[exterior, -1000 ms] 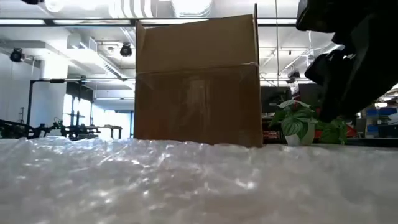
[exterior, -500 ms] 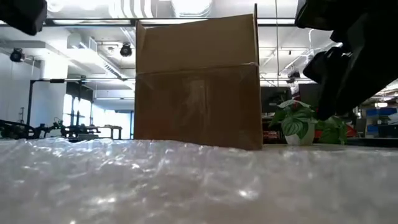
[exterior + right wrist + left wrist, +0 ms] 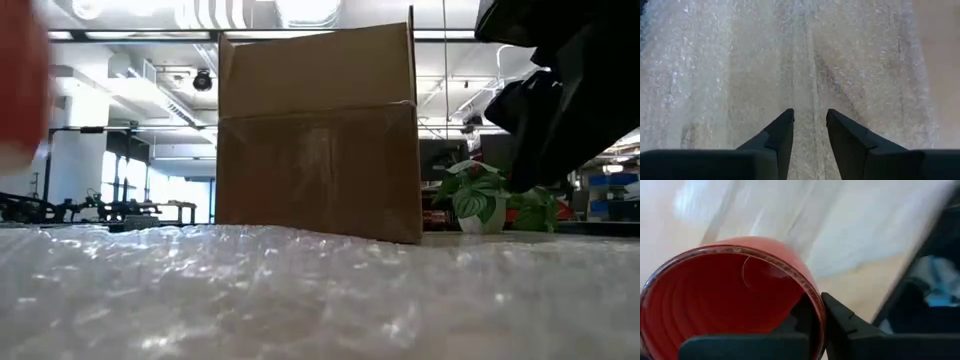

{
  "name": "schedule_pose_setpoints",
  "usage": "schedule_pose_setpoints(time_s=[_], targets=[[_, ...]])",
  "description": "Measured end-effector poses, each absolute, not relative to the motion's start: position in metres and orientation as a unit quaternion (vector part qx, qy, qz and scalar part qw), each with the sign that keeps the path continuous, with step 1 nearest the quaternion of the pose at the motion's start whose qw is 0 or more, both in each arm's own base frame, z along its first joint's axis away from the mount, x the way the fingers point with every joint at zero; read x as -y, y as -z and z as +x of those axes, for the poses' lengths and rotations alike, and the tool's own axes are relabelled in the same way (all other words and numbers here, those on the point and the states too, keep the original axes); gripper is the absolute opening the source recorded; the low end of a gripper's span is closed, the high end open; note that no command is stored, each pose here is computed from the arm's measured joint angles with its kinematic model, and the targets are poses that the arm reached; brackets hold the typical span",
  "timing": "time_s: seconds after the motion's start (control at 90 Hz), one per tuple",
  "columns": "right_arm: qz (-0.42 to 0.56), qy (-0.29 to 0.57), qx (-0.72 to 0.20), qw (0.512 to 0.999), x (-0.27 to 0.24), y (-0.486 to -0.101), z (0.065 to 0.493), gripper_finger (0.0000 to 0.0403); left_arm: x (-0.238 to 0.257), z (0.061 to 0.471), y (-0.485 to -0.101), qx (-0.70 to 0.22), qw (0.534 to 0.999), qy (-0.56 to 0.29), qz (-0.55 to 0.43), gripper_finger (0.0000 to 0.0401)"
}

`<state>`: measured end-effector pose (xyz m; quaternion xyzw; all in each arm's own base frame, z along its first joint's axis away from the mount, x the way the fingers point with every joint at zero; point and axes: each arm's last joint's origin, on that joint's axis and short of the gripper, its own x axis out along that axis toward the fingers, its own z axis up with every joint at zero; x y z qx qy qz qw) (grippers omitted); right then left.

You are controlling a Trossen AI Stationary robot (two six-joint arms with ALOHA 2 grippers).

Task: Wrap mug
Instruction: Wrap the orange mug with bubble wrap

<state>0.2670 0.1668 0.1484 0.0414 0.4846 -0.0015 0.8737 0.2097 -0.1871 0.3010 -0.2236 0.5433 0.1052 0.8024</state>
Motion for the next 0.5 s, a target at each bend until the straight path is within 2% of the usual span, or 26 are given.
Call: schedule_pose_setpoints(time_s=[0.144,0.5], targets=[[0.046,-0.005,-0.481,0.876,-0.166,-0.156,0.266,0.0083,0.189,0.239,-0.312,-0.527,0.829,-0.086,-0.169,0.0002],[0.073,-0.047,-0.447,0.891,-0.170,-0.200,0.250,0.0057,0.191,0.350,-0.284,-0.552,0.832,-0.031,-0.036,0.0001]])
